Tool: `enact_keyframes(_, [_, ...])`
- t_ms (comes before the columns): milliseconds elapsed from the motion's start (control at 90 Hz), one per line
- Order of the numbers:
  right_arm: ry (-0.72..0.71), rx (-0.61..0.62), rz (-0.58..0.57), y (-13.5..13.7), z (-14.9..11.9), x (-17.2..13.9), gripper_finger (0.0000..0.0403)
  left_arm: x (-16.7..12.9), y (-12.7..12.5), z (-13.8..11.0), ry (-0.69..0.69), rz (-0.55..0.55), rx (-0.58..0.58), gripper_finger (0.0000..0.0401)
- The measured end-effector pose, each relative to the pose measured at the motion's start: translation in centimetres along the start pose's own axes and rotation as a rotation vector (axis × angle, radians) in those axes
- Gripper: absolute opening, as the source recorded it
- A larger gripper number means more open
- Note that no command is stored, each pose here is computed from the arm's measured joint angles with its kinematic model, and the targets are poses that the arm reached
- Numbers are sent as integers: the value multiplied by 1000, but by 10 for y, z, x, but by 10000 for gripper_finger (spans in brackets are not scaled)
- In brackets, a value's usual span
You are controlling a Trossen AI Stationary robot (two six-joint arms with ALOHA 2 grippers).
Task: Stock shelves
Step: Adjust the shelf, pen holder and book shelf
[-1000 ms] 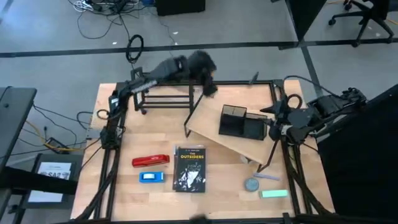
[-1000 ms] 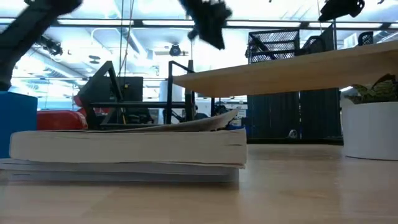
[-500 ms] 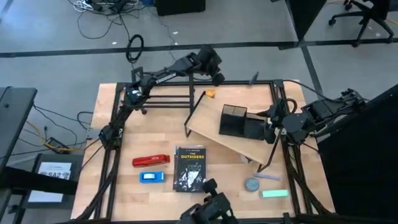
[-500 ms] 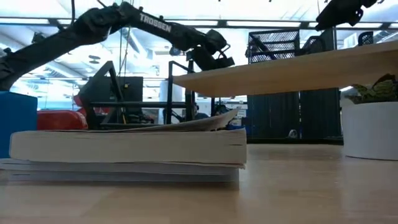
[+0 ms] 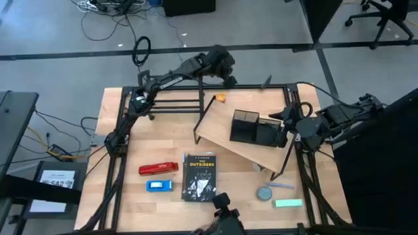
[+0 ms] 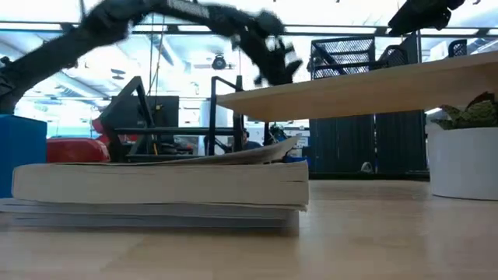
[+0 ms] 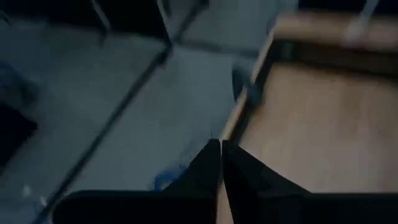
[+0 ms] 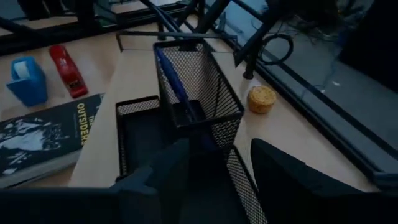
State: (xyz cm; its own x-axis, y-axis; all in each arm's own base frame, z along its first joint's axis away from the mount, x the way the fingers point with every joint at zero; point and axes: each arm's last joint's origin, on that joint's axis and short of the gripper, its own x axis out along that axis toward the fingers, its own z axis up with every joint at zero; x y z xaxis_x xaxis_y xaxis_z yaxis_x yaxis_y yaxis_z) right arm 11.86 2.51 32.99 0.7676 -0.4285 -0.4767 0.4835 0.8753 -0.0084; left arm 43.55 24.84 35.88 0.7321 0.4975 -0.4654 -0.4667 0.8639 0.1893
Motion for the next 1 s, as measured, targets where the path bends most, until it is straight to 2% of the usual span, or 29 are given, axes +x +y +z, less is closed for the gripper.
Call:
enact_keyframes(78, [0, -1, -3, 0, 0, 0, 149, -8, -8, 8, -30, -17, -22, 0])
enact_keyframes(144, [0, -8, -3, 0, 0, 0, 148, -5, -19, 5, -6, -45, -37, 0])
enact_keyframes(211, [-3, -6, -3, 0, 0, 0, 146, 5, -35, -6, 73, -45, -36, 0])
enact_keyframes(300, [-13, 0, 3, 1, 2, 0, 143, 9, -46, -19, 193, 27, -4, 0])
enact_keyframes(400, [-21, 7, 13, 1, 3, 0, 140, 10, -37, -31, 304, 173, 8, 0])
enact_keyframes(478, [-26, 9, 16, 2, 4, 0, 138, 8, -29, -40, 390, 244, 28, 0])
enact_keyframes(756, [-32, 12, 21, 2, 4, 0, 138, 0, -6, -65, 636, 312, 41, 0])
enact_keyframes(1000, [-33, 16, 23, 2, 4, 0, 132, -10, 2, -77, 791, 387, 105, 0])
